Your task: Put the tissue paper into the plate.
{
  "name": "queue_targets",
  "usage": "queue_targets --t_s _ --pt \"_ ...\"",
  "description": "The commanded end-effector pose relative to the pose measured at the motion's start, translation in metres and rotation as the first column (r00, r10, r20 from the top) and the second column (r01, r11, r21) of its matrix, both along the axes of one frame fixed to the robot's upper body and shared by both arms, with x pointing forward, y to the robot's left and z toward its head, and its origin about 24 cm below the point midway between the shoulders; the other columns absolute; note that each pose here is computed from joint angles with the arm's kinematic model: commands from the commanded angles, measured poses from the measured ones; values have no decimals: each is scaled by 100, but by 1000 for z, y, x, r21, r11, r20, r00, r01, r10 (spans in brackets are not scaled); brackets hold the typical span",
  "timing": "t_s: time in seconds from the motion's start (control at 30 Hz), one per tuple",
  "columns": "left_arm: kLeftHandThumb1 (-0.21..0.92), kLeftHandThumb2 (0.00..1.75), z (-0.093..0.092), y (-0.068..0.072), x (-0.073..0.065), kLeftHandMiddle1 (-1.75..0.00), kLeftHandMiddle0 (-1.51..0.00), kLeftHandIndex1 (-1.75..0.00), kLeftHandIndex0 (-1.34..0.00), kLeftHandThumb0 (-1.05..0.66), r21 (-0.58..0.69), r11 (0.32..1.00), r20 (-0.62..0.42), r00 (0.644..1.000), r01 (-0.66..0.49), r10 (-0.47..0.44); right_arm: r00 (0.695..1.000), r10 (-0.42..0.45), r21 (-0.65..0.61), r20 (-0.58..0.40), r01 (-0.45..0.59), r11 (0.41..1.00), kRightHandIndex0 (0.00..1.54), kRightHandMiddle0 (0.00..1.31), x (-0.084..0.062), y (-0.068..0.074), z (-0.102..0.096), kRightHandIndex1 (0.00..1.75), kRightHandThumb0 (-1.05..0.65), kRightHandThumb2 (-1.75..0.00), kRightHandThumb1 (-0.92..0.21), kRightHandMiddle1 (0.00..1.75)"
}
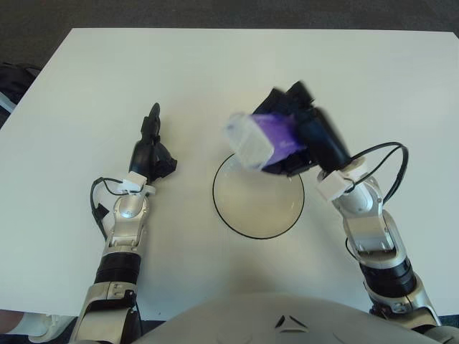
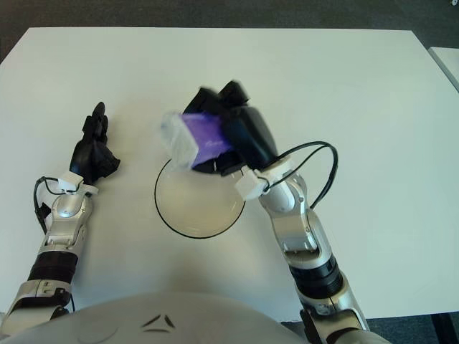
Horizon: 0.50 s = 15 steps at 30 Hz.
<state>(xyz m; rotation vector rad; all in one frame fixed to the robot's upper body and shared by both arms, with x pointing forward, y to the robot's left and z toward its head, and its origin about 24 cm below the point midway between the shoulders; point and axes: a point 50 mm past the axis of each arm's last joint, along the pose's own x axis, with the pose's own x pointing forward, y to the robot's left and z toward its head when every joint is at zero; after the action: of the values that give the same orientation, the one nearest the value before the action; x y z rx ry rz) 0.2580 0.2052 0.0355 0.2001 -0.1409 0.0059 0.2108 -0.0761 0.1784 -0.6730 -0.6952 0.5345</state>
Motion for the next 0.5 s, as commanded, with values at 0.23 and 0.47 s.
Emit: queue_targets --t_s 0.23,0.47 --pt "92 121 -35 -10 -22 0 0 -13 0 -98 -125 992 -174 984 11 -33 995 93 -127 39 -88 988 119 95 -15 -3 -3 175 -4 -133 -25 175" --pt "92 123 -30 -10 -23 0 0 -18 0 -95 -72 997 -193 981 -8 -6 992 119 -168 36 -111 979 119 93 -13 -2 -7 175 -6 -129 -28 175"
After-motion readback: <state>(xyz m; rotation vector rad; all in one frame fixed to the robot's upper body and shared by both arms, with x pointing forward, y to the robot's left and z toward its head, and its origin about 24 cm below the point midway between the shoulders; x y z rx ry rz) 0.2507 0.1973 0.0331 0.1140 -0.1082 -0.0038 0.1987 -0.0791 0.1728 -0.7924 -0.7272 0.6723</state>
